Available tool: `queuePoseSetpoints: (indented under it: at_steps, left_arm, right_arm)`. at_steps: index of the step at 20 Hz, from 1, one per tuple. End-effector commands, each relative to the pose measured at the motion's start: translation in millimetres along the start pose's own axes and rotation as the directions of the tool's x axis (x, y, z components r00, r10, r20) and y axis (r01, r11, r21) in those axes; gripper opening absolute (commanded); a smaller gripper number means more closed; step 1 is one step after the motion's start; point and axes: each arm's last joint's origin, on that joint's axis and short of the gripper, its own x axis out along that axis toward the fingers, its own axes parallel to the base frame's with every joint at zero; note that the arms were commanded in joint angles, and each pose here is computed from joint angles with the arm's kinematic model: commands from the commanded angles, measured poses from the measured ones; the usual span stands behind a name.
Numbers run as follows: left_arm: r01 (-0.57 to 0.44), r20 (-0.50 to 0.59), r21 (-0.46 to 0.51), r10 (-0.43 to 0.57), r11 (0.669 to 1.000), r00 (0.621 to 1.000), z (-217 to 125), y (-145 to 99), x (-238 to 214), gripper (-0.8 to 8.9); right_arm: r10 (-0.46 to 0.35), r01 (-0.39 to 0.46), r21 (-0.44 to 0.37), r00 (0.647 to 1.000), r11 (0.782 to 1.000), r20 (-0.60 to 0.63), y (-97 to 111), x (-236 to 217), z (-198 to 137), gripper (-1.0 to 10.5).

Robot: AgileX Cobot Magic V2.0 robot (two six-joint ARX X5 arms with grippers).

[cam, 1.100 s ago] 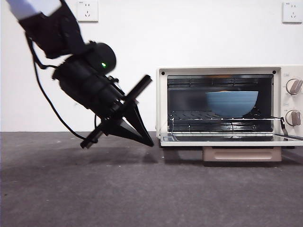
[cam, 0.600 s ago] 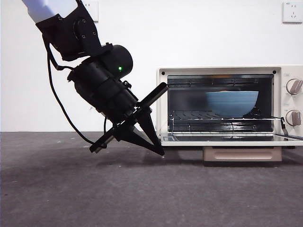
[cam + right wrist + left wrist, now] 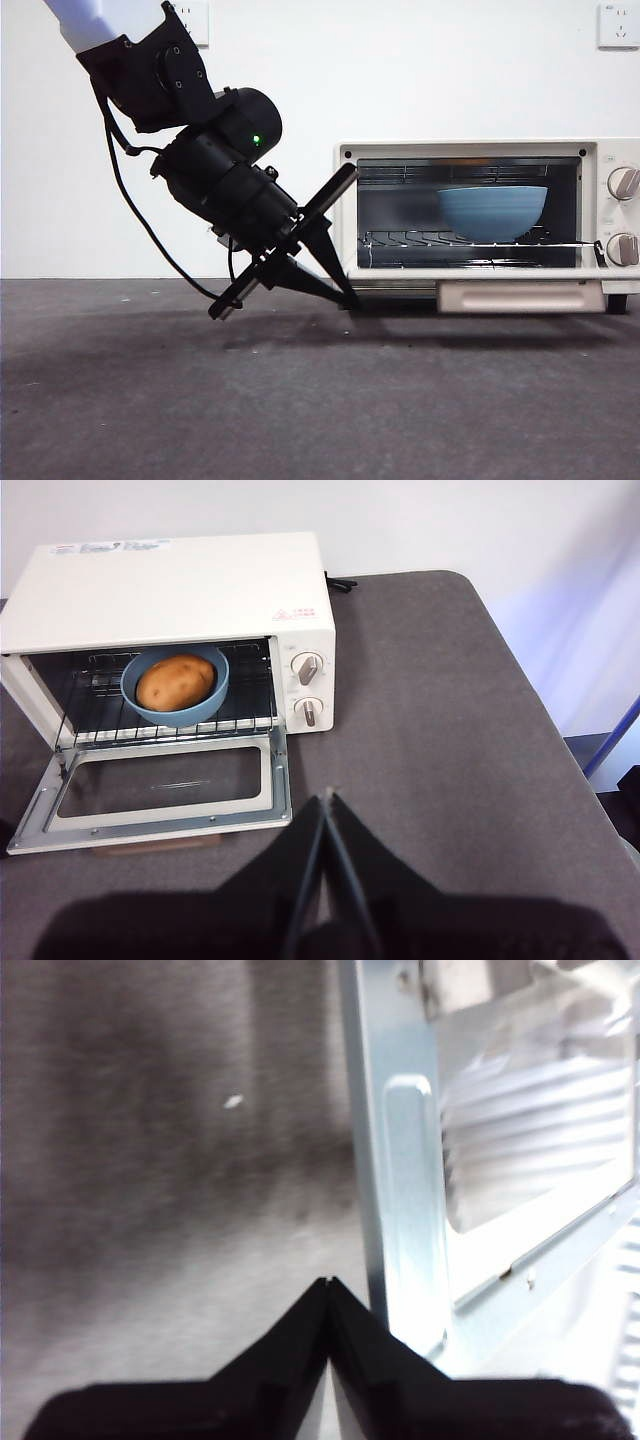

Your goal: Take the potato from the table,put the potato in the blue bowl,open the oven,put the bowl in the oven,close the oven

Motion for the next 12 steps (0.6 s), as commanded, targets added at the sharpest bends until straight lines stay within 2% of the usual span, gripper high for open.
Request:
queuePoseSetpoints:
  at_steps: [1, 9, 12]
  left_arm:
    - [0.111, -0.020, 0.003, -0.111, 0.994, 0.994, 1, -11, 4, -0.06]
    - [0.188, 0.049, 0.016, -0.189, 0.982, 0.981, 18, -28, -10, -0.06]
    - [0.208, 0.109, 0.032, -0.210, 0.978, 0.972, 30, -41, -19, -0.06]
  right_arm:
    - [-0.001, 0.001, 0.007, 1.000, 1.000, -0.009, 0, 0, -1, -0.1]
    - [-0.001, 0.001, 0.010, 1.000, 1.000, -0.009, 0, 0, -1, -0.1]
    - [-0.001, 0.001, 0.010, 1.000, 1.000, -0.008, 0, 0, -1, -0.1]
